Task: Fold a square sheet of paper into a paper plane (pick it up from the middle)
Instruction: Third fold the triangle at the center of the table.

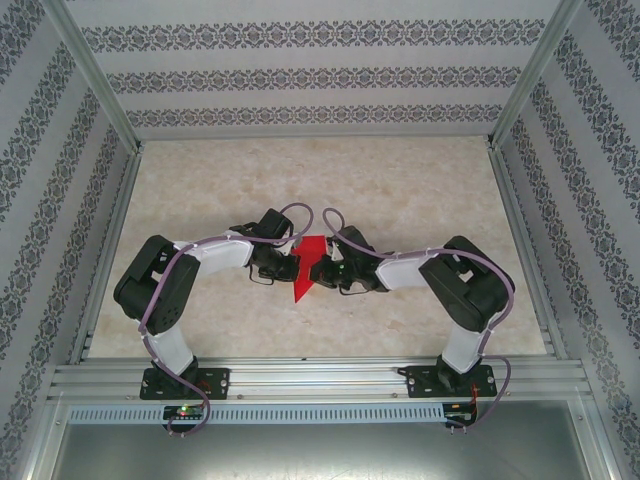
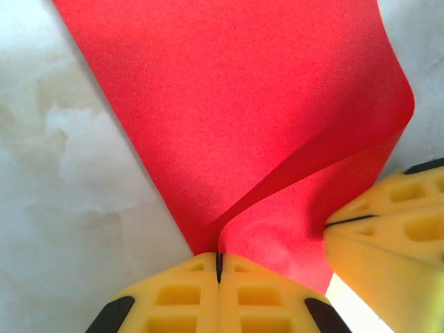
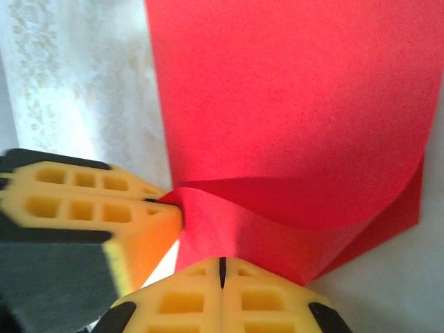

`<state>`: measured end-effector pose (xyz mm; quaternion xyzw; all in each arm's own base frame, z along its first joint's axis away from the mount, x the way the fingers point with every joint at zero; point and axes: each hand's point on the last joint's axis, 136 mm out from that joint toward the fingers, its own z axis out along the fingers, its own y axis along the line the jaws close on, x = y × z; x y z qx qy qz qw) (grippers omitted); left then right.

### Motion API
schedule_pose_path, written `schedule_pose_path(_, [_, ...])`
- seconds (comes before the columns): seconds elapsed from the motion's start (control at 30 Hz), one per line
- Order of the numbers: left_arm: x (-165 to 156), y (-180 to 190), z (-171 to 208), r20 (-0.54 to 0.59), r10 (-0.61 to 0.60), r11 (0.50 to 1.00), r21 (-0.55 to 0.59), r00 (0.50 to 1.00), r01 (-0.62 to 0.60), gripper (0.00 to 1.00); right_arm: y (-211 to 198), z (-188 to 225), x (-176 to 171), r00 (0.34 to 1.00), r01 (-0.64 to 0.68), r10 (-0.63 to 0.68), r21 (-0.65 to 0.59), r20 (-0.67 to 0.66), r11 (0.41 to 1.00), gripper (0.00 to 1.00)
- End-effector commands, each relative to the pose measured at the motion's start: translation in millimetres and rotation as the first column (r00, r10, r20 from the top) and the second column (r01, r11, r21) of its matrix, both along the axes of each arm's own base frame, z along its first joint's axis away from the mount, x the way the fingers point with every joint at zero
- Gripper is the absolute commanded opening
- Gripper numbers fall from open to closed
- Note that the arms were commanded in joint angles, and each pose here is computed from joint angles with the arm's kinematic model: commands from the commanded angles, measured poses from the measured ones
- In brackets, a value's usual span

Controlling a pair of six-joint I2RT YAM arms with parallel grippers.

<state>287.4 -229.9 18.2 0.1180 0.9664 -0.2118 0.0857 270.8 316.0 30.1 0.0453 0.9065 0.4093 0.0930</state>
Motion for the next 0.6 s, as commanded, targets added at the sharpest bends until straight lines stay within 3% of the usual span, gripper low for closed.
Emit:
schedule_pose_path(0.0, [-9.5,10.9,-15.9,-0.059,0.001,0.998,0.060,0.998,0.003,0.03,-3.2,26.9,14.0,0.998,-0.010,0.007,0.045,0.070,0.999,0.06])
schedule_pose_path(0.23, [-9.8,10.9,-16.1,-0.062,0.000,0.998,0.058,0.998,0.003,0.03,-8.3,14.6,22.7,0.999,-0.016,0.013,0.061,0.046,0.998,0.06])
schedule_pose_path(0.47, [-10.0,11.2,-15.9,-0.062,0.001,0.998,0.060,0.998,0.003,0.02,-21.1,-25.6,19.5,1.000,0.010,-0.010,-0.019,-0.027,1.000,0.06])
schedule_pose_path(0.57, [-9.9,11.6,-16.0,-0.062,0.002,0.998,0.063,0.998,0.002,0.02,-19.9,-6.5,24.1,1.000,0.008,-0.008,0.008,0.004,1.000,0.07])
